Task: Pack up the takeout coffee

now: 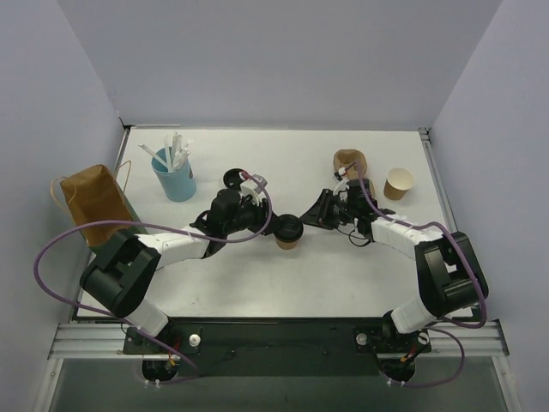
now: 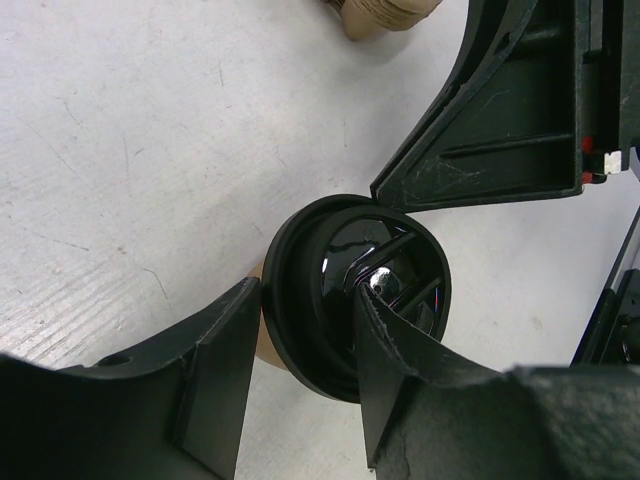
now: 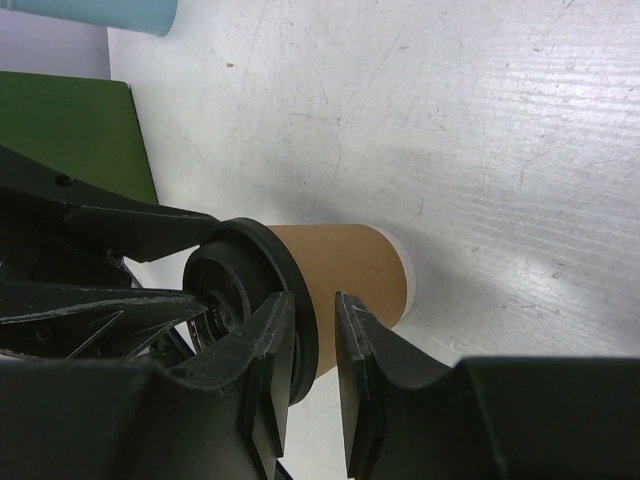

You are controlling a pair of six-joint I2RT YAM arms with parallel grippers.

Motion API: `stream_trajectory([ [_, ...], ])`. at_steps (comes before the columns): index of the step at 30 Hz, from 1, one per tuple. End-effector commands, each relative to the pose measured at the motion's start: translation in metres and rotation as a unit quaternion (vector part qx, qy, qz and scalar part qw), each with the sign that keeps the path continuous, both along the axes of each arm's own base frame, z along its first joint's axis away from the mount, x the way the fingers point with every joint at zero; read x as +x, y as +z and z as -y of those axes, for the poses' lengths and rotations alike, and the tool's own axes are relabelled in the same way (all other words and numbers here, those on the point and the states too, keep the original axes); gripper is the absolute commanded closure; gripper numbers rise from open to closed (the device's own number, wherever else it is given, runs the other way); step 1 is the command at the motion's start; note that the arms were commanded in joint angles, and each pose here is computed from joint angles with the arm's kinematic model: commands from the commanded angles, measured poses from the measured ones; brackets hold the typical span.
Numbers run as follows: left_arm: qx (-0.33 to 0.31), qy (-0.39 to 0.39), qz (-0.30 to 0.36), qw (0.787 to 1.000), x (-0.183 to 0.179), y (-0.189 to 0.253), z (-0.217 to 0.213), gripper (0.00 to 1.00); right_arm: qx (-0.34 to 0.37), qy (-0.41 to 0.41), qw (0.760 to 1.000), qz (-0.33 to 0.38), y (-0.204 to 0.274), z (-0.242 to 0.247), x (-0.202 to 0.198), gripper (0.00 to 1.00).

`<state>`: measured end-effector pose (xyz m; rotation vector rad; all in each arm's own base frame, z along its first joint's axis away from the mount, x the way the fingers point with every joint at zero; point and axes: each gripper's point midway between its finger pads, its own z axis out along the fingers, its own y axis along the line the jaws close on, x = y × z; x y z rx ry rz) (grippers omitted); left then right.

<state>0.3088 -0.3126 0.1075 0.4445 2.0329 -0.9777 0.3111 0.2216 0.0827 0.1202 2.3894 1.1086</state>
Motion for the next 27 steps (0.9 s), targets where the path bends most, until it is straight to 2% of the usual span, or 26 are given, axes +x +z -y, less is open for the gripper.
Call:
stream_trajectory([
  [1, 0.115, 0.037, -0.09, 0.989, -0.028, -0.08, -0.046, 0.5, -0.086, -0.01, 0.994, -0.073, -0.051, 0.025, -0.031, 0.78],
  [6, 0.095, 0.038, -0.082, 0.991, -0.021, -0.06, -0.038, 0.5, -0.049, -0.003, 0.998, -0.035, 0.011, 0.008, 0.0, 0.74],
  [10, 0.097, 0.039, -0.09, 0.99, -0.017, -0.059, -0.035, 0.5, -0.03, 0.0, 1.0, -0.007, 0.052, 0.001, 0.013, 0.62],
  [13, 0.092, 0.038, -0.093, 0.991, -0.017, -0.059, -0.032, 0.5, -0.02, 0.006, 1.0, -0.003, 0.063, -0.002, 0.014, 0.56],
  [20, 0.077, 0.033, -0.086, 0.993, -0.015, -0.046, -0.027, 0.5, -0.032, 0.059, 0.998, -0.014, 0.042, -0.018, -0.01, 0.37],
  [27, 0.057, 0.029, -0.066, 0.996, -0.007, -0.013, -0.02, 0.47, -0.065, 0.09, 0.994, -0.019, 0.024, -0.023, -0.022, 0.36],
])
